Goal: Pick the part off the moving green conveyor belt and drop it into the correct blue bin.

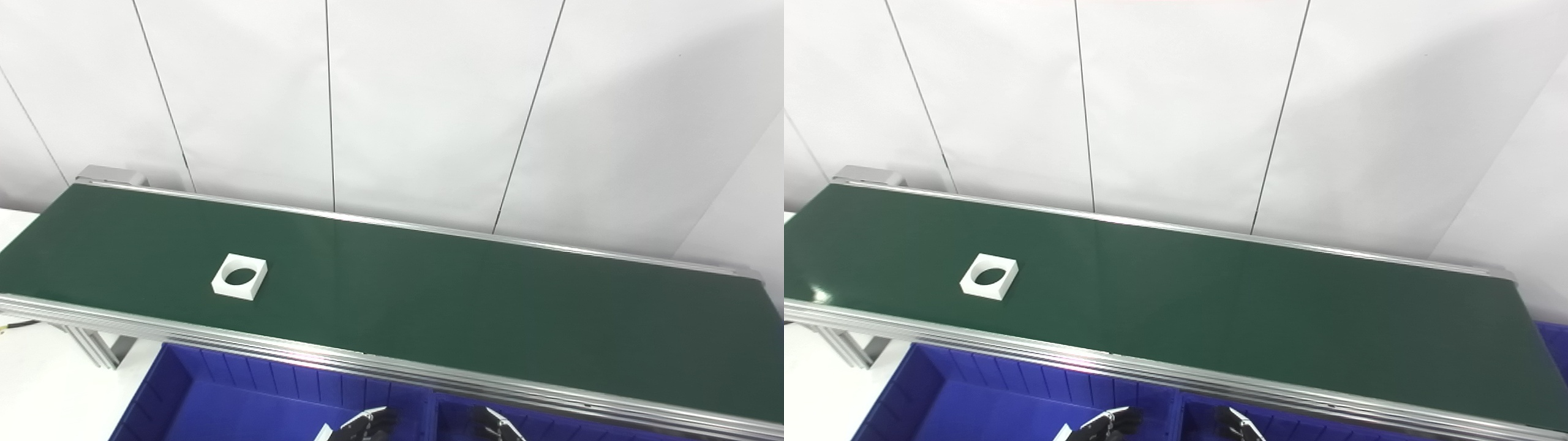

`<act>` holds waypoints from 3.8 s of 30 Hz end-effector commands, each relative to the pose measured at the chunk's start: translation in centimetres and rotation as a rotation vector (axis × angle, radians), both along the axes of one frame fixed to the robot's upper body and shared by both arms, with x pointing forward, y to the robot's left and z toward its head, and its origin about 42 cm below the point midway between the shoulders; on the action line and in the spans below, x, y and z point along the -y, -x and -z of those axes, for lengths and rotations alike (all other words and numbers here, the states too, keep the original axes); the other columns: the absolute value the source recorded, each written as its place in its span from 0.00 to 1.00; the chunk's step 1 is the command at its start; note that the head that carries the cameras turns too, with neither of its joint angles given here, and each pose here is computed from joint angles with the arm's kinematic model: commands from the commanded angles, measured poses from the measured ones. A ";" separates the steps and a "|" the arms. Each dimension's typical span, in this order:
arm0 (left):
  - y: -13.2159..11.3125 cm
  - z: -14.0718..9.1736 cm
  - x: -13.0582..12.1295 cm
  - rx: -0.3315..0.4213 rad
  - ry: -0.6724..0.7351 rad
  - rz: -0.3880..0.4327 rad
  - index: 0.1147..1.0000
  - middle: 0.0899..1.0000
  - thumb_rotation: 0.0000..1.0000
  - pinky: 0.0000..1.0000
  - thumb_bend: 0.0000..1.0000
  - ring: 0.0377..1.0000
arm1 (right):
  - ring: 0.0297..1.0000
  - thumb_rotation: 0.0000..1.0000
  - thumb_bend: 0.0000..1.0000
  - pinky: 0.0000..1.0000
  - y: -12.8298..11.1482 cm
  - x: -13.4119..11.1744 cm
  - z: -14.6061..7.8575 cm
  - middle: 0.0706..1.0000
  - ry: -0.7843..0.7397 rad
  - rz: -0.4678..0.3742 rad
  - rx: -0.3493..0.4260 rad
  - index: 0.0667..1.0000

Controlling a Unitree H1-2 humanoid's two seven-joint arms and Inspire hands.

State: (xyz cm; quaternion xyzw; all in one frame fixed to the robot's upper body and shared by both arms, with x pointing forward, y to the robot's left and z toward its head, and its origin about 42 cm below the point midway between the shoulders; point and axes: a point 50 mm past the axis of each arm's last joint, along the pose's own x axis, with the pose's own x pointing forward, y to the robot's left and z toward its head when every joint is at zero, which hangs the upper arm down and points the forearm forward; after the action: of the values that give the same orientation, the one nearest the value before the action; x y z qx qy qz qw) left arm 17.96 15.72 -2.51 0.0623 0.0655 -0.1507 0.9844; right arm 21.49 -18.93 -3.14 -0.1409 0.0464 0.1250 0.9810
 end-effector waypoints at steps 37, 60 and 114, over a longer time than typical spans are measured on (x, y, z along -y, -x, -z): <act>-12.7 -17.8 -1.5 0.802 -0.185 0.120 0.77 0.80 0.59 0.79 0.92 0.80 | 0.78 0.93 0.94 0.76 -0.6 0.0 0.5 0.82 0.024 -0.005 0.001 0.81; -22.1 -23.4 -7.7 0.968 -1.008 0.351 0.81 0.78 0.00 0.71 1.00 0.75 | 0.76 0.94 0.98 0.69 -1.4 -0.5 0.8 0.81 0.002 -0.006 -0.027 0.81; -30.8 -17.8 -4.3 0.557 -1.333 0.481 0.85 0.83 0.04 0.77 1.00 0.81 | 0.76 0.91 0.97 0.70 -0.6 -1.9 0.4 0.81 -0.016 -0.030 -0.010 0.82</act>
State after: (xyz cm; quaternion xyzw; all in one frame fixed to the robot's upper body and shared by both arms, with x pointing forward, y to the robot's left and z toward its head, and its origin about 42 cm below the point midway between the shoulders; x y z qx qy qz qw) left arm 47.19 20.12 12.72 0.6770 -0.0998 -0.2917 0.6683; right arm 22.67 -17.56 -3.51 -0.1317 0.0480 0.1310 0.9814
